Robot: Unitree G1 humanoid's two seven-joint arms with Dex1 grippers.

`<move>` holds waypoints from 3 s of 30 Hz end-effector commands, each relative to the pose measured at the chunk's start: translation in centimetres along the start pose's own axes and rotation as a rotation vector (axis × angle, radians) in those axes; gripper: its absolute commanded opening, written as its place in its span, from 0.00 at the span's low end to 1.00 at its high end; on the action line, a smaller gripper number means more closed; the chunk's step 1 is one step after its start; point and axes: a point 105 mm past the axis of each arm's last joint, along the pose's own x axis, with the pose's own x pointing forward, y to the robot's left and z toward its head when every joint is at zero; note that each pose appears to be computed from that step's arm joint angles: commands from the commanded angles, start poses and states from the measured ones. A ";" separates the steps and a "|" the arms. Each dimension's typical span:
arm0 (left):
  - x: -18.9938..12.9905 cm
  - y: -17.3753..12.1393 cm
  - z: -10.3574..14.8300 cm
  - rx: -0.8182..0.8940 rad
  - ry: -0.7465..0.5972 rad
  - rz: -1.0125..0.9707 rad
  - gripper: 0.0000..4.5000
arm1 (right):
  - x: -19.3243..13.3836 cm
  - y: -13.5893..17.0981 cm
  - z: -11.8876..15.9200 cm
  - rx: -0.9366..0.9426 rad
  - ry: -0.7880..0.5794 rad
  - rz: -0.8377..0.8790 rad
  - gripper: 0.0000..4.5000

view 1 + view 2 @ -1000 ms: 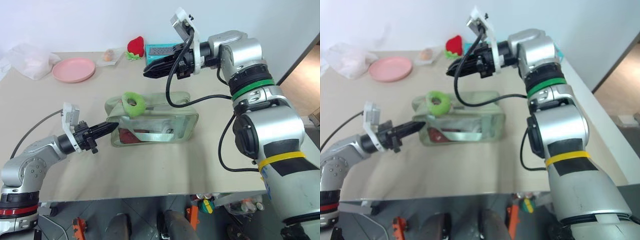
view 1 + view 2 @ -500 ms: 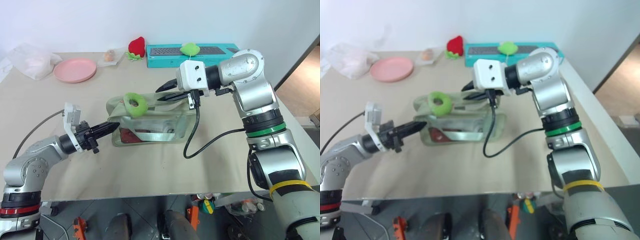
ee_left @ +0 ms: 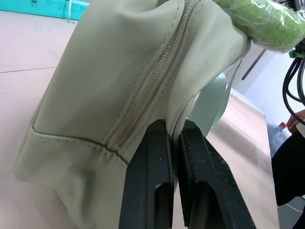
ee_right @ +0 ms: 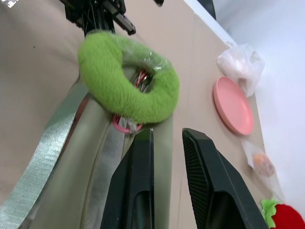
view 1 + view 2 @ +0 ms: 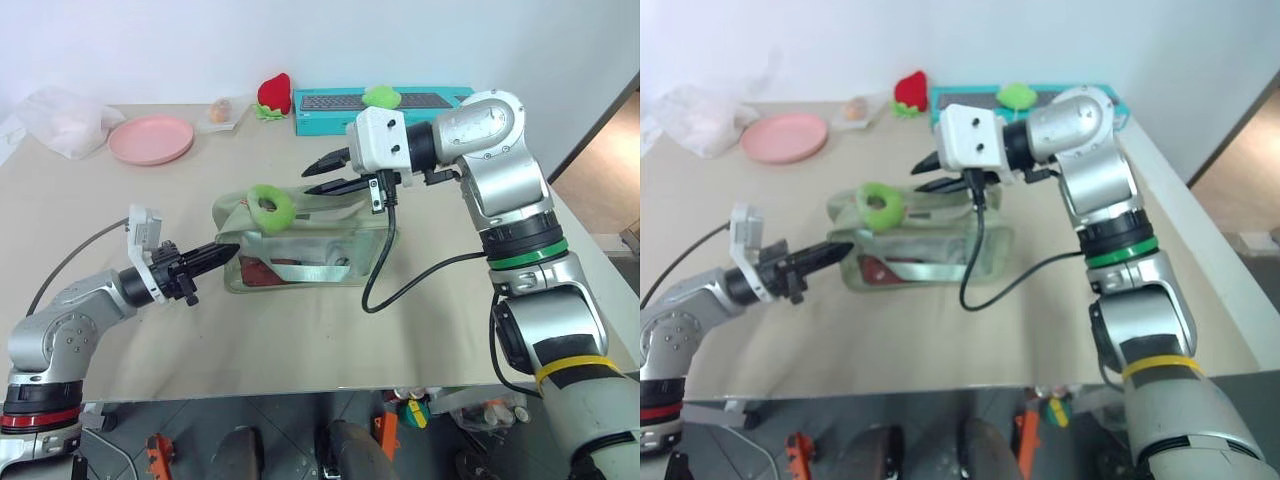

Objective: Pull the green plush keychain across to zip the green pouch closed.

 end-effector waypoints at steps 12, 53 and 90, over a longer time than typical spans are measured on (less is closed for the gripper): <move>0.2 -0.6 0.9 0.029 -0.025 -0.013 0.00 | -2.2 -2.2 2.8 0.503 -0.315 -0.019 0.25; 0.0 -0.6 0.7 0.018 -0.033 -0.003 0.00 | -0.9 0.7 1.4 0.770 -0.292 0.210 0.86; 0.4 -0.9 0.3 0.008 -0.043 -0.009 0.00 | 4.9 -0.6 0.2 0.877 -0.141 0.278 0.99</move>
